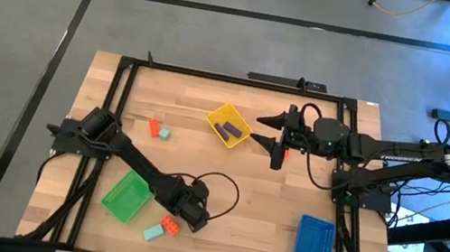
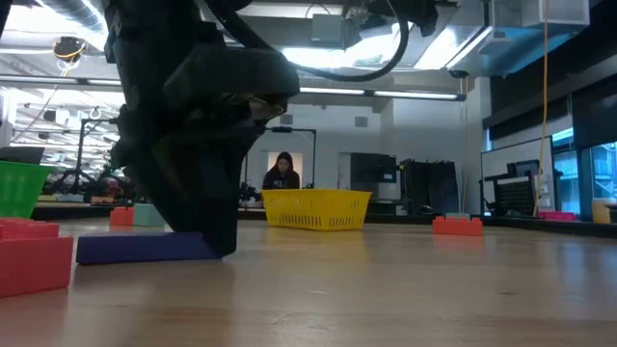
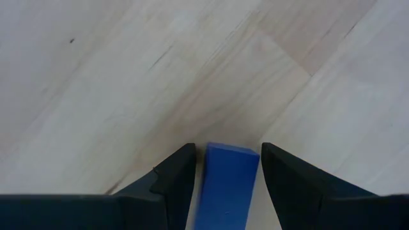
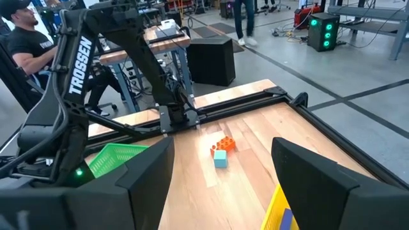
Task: Sort & place blocks by color
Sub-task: Put the violet block into the yellow bin
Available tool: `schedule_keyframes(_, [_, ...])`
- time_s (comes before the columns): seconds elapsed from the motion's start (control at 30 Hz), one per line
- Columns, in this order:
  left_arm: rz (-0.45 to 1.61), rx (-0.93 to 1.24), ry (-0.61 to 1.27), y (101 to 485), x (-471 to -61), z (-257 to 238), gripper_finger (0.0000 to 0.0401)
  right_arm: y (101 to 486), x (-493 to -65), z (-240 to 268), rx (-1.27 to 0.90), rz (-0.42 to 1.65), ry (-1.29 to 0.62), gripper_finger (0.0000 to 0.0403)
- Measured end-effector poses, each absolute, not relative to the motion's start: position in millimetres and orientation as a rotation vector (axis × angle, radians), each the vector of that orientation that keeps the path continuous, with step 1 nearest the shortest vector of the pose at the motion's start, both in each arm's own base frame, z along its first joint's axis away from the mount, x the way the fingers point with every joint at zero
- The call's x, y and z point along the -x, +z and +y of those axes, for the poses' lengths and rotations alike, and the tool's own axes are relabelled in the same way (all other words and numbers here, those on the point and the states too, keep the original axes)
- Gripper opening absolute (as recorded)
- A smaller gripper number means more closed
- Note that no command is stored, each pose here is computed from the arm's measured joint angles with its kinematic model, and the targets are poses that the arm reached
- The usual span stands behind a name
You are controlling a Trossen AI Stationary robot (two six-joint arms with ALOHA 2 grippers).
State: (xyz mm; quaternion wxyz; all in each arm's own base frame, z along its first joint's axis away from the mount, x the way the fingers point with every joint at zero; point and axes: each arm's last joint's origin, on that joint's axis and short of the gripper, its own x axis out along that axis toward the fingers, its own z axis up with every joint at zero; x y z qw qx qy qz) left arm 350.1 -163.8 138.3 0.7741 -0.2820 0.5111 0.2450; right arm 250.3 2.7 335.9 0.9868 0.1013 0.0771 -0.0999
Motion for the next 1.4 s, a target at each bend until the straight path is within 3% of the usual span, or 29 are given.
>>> schedule_keyframes(0.17, [1.118,0.587,0.523,138,-349,-163,0.0157,336,-250,3,-0.206,0.154,-0.201,0.0265])
schedule_keyframes(0.33, [1.146,0.528,0.477,138,-348,-163,0.0092,336,-250,3,-0.207,0.155,-0.201,0.0265])
schedule_keyframes(0.6, [1.142,0.409,0.427,152,-343,-159,0.0091,336,-250,3,-0.206,0.155,-0.201,0.0265])
schedule_keyframes(0.77, [1.084,0.268,0.405,197,-330,-140,0.0091,336,-250,3,-0.205,0.158,-0.201,0.0265])
schedule_keyframes(1.13, [0.639,0.113,0.398,322,-271,-40,0.0091,336,-250,3,-0.208,0.159,-0.202,0.0265])
schedule_keyframes(1.4, [0.215,0.123,0.277,356,-227,19,0.0091,337,-250,3,-0.206,0.142,-0.199,0.0265])
